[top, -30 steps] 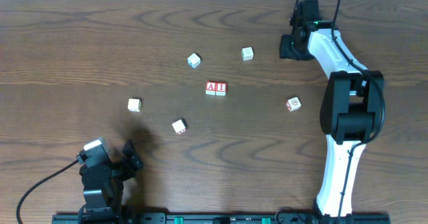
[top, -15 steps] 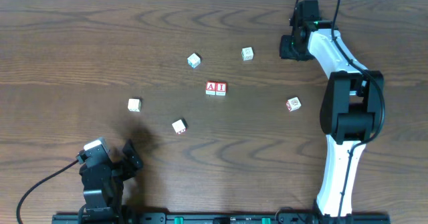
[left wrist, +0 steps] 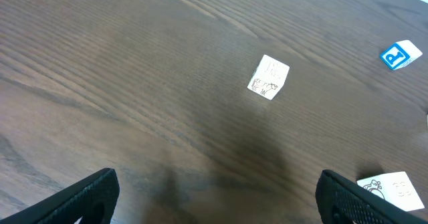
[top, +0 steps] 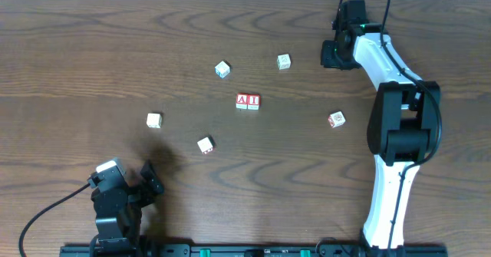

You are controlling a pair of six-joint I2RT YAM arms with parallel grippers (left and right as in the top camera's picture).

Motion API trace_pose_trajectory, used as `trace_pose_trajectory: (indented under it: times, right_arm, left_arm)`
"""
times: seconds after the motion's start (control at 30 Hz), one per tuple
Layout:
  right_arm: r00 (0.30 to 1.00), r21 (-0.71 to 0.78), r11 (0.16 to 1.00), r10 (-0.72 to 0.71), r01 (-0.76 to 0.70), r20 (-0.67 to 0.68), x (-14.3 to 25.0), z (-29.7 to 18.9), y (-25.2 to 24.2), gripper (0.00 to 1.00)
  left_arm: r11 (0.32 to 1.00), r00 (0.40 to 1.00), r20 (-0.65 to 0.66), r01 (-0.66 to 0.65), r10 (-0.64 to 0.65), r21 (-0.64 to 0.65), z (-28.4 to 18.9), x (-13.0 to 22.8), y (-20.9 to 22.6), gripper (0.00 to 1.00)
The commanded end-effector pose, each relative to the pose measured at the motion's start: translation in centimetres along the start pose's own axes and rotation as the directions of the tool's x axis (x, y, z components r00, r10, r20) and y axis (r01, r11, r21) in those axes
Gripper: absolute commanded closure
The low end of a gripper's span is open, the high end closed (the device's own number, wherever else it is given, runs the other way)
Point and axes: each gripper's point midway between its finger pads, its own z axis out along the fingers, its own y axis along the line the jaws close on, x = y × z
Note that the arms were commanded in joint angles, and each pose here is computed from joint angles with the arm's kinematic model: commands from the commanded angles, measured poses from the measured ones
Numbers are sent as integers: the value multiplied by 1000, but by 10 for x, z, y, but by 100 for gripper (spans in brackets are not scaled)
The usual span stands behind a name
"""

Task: Spell out Ai2
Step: 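Lower right gripper and close on the blue '2' block, then carry the '2' block left toward the right side of 'I'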

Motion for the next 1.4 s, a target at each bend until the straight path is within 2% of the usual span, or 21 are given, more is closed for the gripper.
trace_pose_trajectory:
  times: [0.0, 0.2, 0.47, 0.6, 0.8, 0.93, 1.2, 1.3, 1.37]
  right_arm:
    - [1000, 0, 1000, -1, 1, -27, 7, 2, 0, 73]
    - [999, -24, 1000, -7, 6, -41, 8, -11, 7, 76]
    - [998, -55, 997, -63, 62, -16, 7, -60, 40, 79]
    - [991, -77, 989, -129, 126, -34, 24, -84, 75, 84]
    - [986, -126, 981, -157, 149, -59, 54, -105, 135, 99]
    - [974, -204, 959, -213, 195, -72, 76, -112, 178, 98]
    - [971, -194, 962, -215, 191, -108, 102, -117, 203, 99]
    - [975, -161, 968, -208, 194, -73, 98, -123, 202, 98]
    - [979, -119, 972, -204, 203, 4, 90, -131, 202, 99]
  left_arm:
    - [1000, 1000, -5, -5, 5, -6, 2, 3, 2, 5]
    - [1000, 1000, -5, -5, 5, -6, 2, 3, 2, 5]
    - [1000, 1000, -5, -5, 5, -6, 2, 3, 2, 5]
    - [1000, 1000, -5, -5, 5, -6, 2, 3, 2, 5]
    - [1000, 1000, -5, -5, 5, -6, 2, 3, 2, 5]
    - [1000, 1000, -5, -5, 5, -6, 2, 3, 2, 5]
    - [1000, 1000, -5, -5, 5, -6, 2, 3, 2, 5]
    - [1000, 1000, -5, -5, 5, -6, 2, 3, 2, 5]
    - [1000, 1000, -5, -5, 5, -6, 2, 3, 2, 5]
